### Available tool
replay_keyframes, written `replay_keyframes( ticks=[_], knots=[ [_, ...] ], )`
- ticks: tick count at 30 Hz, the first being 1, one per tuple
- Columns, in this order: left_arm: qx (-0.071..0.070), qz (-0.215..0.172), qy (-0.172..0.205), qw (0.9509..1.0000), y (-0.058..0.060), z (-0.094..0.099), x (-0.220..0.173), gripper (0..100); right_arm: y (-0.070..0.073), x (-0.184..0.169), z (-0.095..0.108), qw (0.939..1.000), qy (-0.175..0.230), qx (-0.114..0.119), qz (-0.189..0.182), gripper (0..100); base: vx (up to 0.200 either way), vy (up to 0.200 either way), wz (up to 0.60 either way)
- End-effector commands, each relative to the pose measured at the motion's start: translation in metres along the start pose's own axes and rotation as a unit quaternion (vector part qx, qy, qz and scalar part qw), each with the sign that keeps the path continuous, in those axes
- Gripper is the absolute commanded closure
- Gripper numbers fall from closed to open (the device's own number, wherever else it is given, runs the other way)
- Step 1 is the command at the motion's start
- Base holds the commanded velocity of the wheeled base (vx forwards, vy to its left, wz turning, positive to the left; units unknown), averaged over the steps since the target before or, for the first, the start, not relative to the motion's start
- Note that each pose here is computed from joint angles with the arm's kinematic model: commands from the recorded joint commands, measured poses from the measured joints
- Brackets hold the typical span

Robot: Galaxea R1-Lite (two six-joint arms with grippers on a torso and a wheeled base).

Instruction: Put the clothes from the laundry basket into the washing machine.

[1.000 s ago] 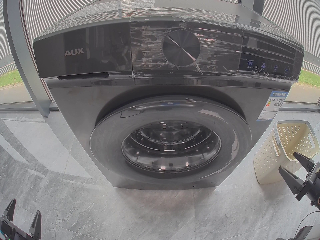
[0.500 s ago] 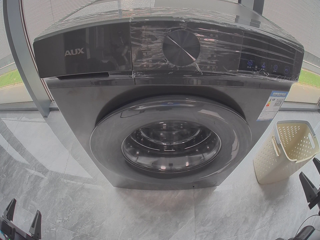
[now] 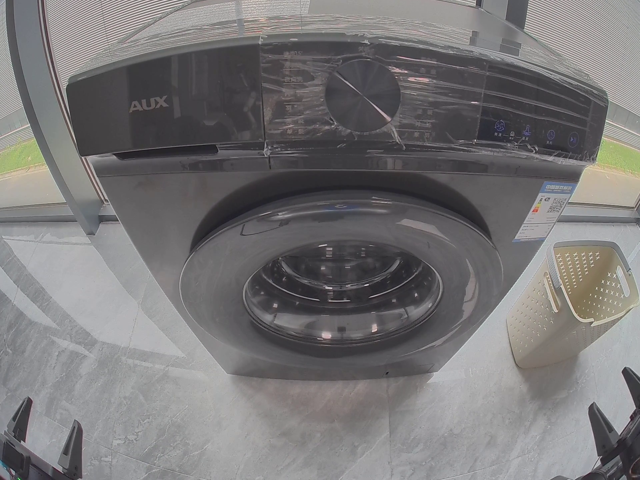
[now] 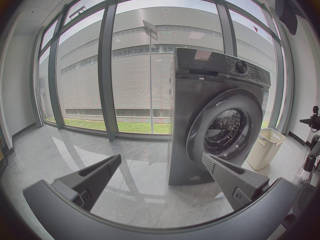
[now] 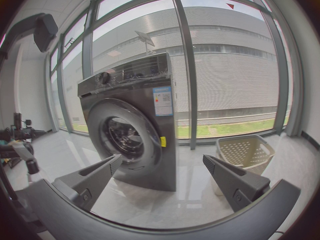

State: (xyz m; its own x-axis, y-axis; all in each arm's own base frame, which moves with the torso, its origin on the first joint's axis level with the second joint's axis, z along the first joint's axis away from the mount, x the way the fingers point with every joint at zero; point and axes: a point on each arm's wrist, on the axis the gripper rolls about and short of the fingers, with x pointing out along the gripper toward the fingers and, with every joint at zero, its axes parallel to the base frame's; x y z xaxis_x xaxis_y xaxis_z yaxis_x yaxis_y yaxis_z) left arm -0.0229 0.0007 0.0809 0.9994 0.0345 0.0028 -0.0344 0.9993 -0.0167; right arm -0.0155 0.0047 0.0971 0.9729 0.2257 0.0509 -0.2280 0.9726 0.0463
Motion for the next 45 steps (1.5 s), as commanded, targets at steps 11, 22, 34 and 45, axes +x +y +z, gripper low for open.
replay_keyframes(
  ticks=[11,22,34,45],
  knots=[
    [0.006,0.003,0.000,1.0000,0.0001,-0.0051,0.0001,0,-0.0041,-0.0092,-0.0201,0.9916,0.019,-0.035,-0.123,0,0.000,0.000,0.00],
    [0.005,0.002,0.001,1.0000,0.0001,-0.0050,0.0002,0,-0.0044,-0.0093,-0.0194,0.9913,0.014,-0.022,-0.129,0,0.000,0.000,0.00],
    [0.000,0.000,0.001,1.0000,0.0001,-0.0048,0.0001,0,-0.0037,-0.0091,-0.0192,0.9928,0.014,-0.034,-0.114,0,0.000,0.000,0.00],
    [-0.002,-0.004,0.001,1.0000,-0.0001,-0.0047,-0.0001,0,-0.0037,-0.0091,-0.0192,0.9930,0.014,-0.028,-0.114,0,0.000,0.000,0.00]
  ],
)
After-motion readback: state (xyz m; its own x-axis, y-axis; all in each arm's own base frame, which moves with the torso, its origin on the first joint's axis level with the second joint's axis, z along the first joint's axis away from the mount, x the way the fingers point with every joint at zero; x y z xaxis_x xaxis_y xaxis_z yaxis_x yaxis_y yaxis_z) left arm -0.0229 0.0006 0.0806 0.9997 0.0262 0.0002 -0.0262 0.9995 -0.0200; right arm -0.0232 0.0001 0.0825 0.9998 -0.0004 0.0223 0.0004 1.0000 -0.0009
